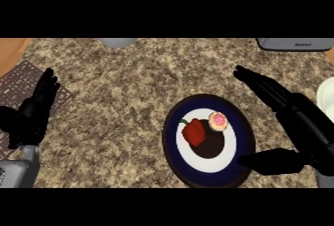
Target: Pick the bell pepper from the plate and place it in the bowl
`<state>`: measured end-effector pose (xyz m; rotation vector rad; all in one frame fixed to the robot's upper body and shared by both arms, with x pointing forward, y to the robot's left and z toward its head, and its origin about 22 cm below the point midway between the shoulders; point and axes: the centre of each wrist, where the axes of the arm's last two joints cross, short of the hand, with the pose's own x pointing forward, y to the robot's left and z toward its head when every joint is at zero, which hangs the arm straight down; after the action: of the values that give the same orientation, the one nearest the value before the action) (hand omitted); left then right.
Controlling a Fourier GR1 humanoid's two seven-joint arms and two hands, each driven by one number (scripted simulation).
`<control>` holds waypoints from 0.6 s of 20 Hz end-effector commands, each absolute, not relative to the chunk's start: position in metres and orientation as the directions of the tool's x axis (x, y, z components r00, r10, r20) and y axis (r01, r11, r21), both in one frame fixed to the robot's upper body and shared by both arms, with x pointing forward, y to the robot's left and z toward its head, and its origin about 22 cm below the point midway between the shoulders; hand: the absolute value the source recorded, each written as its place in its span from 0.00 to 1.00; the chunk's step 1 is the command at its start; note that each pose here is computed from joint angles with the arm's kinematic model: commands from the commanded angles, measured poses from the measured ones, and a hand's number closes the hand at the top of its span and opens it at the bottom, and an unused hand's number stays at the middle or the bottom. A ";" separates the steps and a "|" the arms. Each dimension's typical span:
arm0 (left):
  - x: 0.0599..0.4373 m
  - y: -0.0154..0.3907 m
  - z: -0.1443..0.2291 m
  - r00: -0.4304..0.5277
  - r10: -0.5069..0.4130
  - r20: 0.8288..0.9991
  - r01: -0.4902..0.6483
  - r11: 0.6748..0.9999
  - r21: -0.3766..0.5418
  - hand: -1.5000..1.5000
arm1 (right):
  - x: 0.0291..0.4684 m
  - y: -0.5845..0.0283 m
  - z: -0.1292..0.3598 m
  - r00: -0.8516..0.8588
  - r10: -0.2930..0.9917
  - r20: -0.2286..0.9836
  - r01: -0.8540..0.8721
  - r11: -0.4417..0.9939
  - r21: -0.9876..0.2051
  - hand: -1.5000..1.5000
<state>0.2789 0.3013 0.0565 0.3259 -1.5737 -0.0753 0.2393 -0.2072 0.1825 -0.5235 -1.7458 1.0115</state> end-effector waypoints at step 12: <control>0.279 0.294 0.062 0.000 -0.257 0.966 -0.131 0.958 0.255 0.50 | 0.316 -0.123 0.205 -0.309 0.912 0.271 -0.450 0.111 -0.886 0.00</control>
<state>0.2824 0.2957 0.0598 0.3148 -1.5745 -0.0875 0.2971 -0.1435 0.2076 -0.5593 -1.3354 1.4044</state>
